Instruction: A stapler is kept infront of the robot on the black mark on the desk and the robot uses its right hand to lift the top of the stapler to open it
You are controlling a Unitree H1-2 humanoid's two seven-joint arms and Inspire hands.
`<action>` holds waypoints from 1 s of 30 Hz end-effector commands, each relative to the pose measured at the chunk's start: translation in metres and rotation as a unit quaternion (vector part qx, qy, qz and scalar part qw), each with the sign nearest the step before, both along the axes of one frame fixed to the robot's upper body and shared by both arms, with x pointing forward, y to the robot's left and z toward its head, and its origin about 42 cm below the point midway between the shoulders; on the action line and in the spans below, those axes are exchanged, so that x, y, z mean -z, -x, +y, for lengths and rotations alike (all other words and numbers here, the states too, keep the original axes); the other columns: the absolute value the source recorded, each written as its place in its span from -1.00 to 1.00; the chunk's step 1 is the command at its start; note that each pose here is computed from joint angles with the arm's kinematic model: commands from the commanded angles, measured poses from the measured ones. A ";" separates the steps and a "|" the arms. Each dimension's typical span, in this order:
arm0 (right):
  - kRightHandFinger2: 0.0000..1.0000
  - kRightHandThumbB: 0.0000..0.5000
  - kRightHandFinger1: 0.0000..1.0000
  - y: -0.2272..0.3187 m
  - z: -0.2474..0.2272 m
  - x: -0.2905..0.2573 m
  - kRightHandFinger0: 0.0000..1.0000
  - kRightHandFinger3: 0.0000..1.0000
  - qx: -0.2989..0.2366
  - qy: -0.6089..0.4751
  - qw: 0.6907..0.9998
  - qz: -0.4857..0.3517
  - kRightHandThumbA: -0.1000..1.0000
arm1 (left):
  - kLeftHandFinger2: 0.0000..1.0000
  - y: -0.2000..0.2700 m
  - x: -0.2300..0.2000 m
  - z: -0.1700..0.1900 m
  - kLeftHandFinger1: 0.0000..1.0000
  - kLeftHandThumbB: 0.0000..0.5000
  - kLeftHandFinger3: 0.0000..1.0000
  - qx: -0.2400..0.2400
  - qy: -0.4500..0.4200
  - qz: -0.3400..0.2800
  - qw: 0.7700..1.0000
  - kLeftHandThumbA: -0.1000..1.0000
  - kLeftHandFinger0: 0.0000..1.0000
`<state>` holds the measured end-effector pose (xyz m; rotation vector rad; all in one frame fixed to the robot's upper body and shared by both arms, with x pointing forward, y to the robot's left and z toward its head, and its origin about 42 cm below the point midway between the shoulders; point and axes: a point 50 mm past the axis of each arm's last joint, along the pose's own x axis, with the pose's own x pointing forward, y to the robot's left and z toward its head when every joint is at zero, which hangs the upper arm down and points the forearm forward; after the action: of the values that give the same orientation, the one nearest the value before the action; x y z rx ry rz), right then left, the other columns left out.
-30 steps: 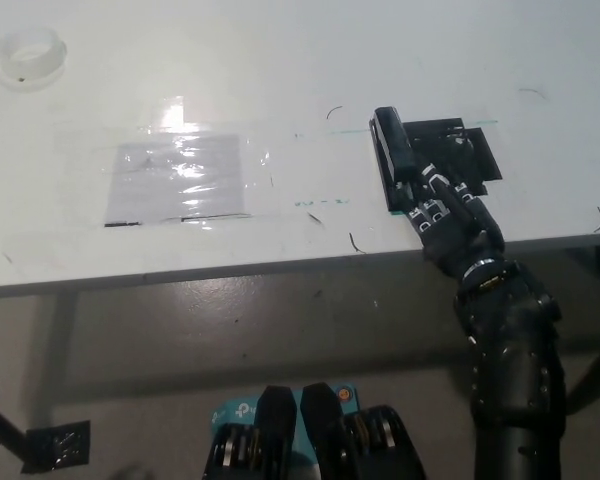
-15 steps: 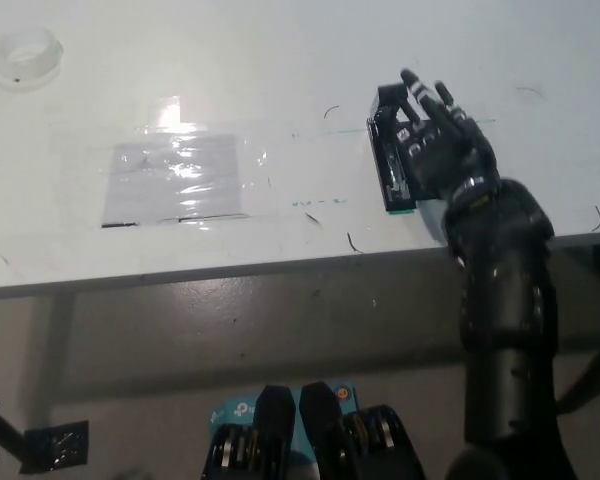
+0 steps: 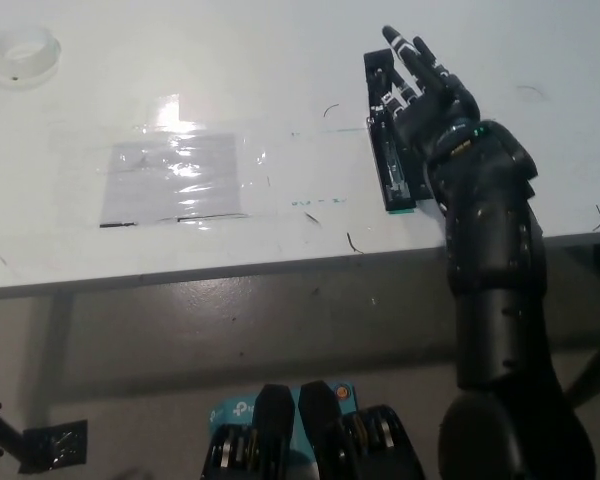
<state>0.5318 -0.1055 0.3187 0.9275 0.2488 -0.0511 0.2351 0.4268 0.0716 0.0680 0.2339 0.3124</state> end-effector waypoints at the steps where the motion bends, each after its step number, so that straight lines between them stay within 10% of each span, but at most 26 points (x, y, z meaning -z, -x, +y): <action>1: 0.58 -1.00 0.54 -0.012 0.032 -0.078 0.40 0.71 -0.015 0.005 0.993 -0.120 0.69 | 0.26 0.006 -0.005 0.006 -0.06 -1.00 0.64 0.005 -0.009 -0.023 1.000 0.32 -0.17; 30: 0.52 -1.00 0.42 -0.047 0.001 -0.065 0.21 0.83 0.051 0.061 0.991 -0.107 0.64 | 0.26 0.008 -0.004 -0.001 -0.04 -0.95 0.58 -0.005 -0.007 -0.018 1.000 0.28 -0.22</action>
<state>0.5785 -0.1079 0.3377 0.8017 0.1820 -0.1531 0.2274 0.4236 0.0661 0.0555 0.2384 0.3177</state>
